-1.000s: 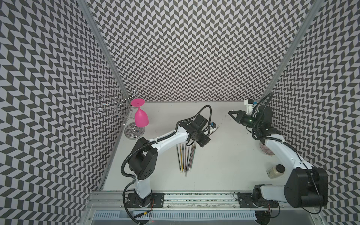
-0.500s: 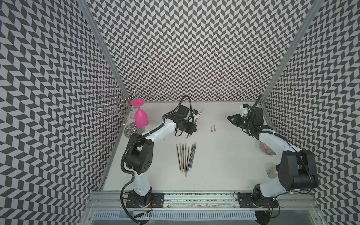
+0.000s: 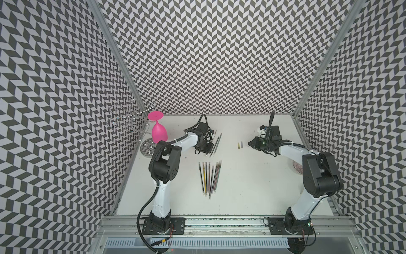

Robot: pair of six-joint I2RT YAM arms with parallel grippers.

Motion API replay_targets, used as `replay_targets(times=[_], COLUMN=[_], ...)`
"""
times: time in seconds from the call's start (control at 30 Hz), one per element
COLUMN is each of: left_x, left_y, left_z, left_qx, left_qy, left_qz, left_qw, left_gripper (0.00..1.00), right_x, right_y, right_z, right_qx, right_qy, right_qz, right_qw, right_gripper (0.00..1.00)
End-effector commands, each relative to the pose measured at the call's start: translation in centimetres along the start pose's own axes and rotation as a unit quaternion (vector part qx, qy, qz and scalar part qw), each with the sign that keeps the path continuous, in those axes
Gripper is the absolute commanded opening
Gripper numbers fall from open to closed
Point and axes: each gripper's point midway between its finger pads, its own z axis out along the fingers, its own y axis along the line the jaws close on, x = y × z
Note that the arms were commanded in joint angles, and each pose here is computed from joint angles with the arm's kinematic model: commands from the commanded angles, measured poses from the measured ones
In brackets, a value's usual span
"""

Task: Remove the protective cover of the pencils
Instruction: Place the pencil at the center of the board.

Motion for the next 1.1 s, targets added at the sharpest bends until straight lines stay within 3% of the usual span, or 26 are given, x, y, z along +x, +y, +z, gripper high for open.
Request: replay_targets(times=[0.0, 0.23, 0.47, 0.73, 1.07], left_x=[-0.8, -0.8, -0.4, -0.4, -2.1], left_y=[-0.1, -0.4, -0.5, -0.6, -2.8], left_z=[-0.4, 0.1, 0.7, 0.8, -2.2], left_qx=[-0.007, 0.000, -0.001, 0.000, 0.003], left_qy=[-0.003, 0.000, 0.010, 0.011, -0.036], left_qz=[0.007, 0.008, 0.011, 0.013, 0.041], left_qw=[1.000, 1.000, 1.000, 1.000, 0.999], left_gripper=[0.09, 0.11, 0.19, 0.19, 0.16], right_x=[-0.7, -0.5, -0.2, -0.4, -0.4], right_y=[0.0, -0.9, -1.6, -1.6, -1.7], right_z=[0.7, 2.3, 3.3, 3.2, 4.5], right_qx=[0.009, 0.026, 0.032, 0.035, 0.047], right_qy=[-0.008, 0.000, 0.009, 0.006, 0.019], right_qz=[-0.019, -0.017, -0.015, -0.016, -0.023], right_qw=[1.000, 1.000, 0.999, 0.999, 0.998], right_gripper=[0.03, 0.05, 0.06, 0.06, 0.07])
